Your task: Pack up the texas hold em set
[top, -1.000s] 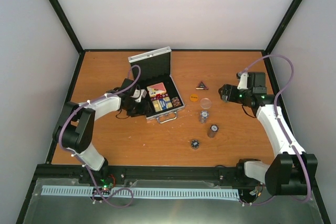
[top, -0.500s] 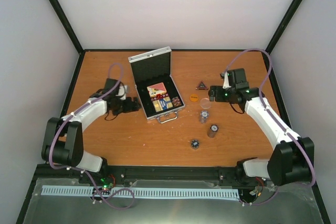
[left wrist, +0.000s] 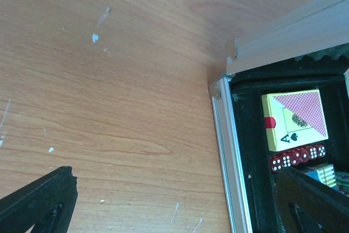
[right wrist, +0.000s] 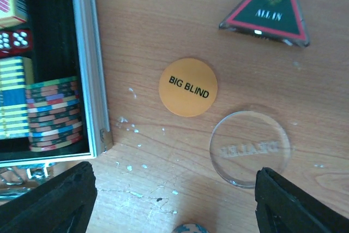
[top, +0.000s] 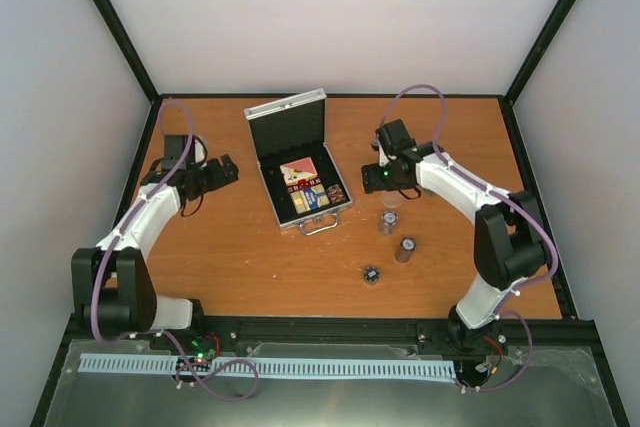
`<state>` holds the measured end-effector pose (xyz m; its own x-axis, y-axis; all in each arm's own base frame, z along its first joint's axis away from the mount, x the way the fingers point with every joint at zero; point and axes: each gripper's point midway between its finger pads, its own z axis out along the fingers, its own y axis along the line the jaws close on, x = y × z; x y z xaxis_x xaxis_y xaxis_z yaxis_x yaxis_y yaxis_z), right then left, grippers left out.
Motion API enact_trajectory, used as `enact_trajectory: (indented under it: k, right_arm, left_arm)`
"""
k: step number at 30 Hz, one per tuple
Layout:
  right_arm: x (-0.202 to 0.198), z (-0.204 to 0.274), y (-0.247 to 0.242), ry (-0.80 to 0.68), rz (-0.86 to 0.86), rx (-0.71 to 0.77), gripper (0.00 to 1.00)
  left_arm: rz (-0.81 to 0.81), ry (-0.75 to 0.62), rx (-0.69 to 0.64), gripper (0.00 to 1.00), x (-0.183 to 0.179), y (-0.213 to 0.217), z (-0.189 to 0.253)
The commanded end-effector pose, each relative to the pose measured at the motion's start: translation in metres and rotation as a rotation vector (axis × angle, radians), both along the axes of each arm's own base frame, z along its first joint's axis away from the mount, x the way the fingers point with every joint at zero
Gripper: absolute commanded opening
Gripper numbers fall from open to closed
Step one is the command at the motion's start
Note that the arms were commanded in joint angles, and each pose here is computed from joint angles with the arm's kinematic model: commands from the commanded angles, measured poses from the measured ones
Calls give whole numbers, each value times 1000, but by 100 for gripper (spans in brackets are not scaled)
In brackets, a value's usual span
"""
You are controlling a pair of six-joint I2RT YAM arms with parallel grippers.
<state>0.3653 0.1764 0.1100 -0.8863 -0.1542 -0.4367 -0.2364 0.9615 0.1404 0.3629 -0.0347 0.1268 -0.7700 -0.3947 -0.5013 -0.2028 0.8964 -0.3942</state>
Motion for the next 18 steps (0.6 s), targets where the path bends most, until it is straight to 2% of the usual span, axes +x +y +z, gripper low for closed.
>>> enact_trajectory:
  k: [1, 9, 18]
  right_arm:
    - [0, -13, 3, 49, -27, -35, 79]
    - [8, -46, 8, 106, -9, -124, 73]
    - [23, -67, 14, 132, 27, -189, 66]
  left_arm:
    - [19, -57, 48, 100, -2, 10, 25]
    - [66, -102, 73, 100, -20, 18, 45]
    - [76, -148, 98, 100, -17, 22, 61]
